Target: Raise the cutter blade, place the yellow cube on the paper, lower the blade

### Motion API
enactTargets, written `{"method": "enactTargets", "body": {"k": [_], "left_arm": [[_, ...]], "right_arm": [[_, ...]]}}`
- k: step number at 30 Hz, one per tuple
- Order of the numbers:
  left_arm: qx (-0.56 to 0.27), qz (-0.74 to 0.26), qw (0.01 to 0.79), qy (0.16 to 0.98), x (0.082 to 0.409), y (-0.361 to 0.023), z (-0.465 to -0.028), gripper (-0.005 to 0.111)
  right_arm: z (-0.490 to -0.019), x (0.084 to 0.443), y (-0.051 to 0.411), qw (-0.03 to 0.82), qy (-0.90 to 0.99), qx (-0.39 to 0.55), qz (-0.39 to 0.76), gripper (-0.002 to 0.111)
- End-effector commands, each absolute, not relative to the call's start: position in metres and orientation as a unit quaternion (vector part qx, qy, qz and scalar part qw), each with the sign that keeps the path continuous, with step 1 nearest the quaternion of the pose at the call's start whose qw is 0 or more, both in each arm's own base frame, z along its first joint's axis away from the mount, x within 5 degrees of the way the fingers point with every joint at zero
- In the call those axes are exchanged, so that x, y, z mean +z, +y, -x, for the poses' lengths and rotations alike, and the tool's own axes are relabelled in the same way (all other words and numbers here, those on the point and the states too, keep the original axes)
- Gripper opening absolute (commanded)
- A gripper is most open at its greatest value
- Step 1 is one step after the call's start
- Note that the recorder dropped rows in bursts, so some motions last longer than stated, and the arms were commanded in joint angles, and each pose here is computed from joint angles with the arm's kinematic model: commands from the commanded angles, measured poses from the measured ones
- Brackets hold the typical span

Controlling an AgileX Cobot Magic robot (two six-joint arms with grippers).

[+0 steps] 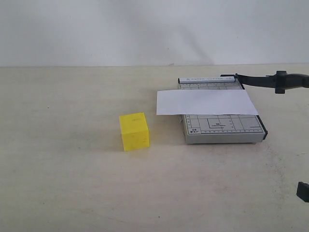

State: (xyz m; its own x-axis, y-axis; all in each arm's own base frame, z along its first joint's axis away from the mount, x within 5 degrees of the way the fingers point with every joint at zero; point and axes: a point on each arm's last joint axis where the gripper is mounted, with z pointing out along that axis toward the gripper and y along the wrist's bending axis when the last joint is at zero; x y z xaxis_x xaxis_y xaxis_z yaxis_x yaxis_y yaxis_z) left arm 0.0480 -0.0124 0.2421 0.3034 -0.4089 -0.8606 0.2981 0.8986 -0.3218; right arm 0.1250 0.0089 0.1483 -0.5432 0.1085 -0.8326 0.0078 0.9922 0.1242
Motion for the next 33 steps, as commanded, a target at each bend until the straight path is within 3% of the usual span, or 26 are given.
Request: {"method": "enactTargets", "body": {"k": [1, 9, 12, 14, 17, 19, 22, 23, 26, 27, 30, 33], "left_arm": [[-0.29, 0.096, 0.786, 0.538, 0.242, -0.013, -0.048, 0.004], [-0.289, 0.097, 0.786, 0.537, 0.242, -0.012, -0.048, 0.004], [-0.25, 0.092, 0.796, 0.543, 0.248, -0.009, -0.047, 0.004], [-0.166, 0.066, 0.781, 0.599, 0.27, -0.007, -0.052, 0.004], [0.022, -0.014, 0.718, 0.695, 0.315, 0.001, -0.091, 0.004], [0.084, -0.059, 0.686, 0.721, 0.332, 0.002, -0.118, 0.004], [0.139, -0.087, 0.576, 0.801, 0.332, 0.003, -0.172, 0.004], [0.154, -0.05, 0.497, 0.852, 0.321, 0.008, -0.191, 0.004], [0.07, 0.055, 0.477, 0.874, 0.303, 0.003, -0.218, 0.004], [-0.016, 0.087, 0.514, 0.853, 0.303, -0.007, -0.227, 0.004], [-0.159, 0.163, 0.555, 0.8, 0.306, -0.02, -0.235, 0.004], [-0.242, 0.254, 0.539, 0.766, 0.296, -0.023, -0.24, 0.004]], "right_arm": [[-0.125, 0.148, 0.009, 0.474, 0.878, 0.05, -0.029, 0.0], [-0.125, 0.148, 0.009, 0.475, 0.878, 0.051, -0.03, 0.0], [-0.125, 0.148, 0.009, 0.475, 0.878, 0.051, -0.03, 0.0], [-0.125, 0.148, 0.009, 0.474, 0.878, 0.053, -0.038, 0.0], [-0.126, 0.149, 0.009, 0.48, 0.874, 0.059, -0.046, 0.0], [-0.126, 0.149, 0.009, 0.482, 0.873, 0.061, -0.05, 0.0], [-0.126, 0.149, 0.009, 0.482, 0.873, 0.061, -0.051, 0.0], [-0.126, 0.149, 0.009, 0.482, 0.873, 0.061, -0.051, 0.0], [-0.125, 0.148, 0.009, 0.476, 0.876, 0.063, -0.054, 0.0], [-0.125, 0.148, 0.009, 0.473, 0.877, 0.063, -0.056, 0.0], [-0.125, 0.148, 0.009, 0.473, 0.877, 0.063, -0.056, 0.0], [-0.125, 0.148, 0.009, 0.473, 0.877, 0.063, -0.056, 0.0]]}}
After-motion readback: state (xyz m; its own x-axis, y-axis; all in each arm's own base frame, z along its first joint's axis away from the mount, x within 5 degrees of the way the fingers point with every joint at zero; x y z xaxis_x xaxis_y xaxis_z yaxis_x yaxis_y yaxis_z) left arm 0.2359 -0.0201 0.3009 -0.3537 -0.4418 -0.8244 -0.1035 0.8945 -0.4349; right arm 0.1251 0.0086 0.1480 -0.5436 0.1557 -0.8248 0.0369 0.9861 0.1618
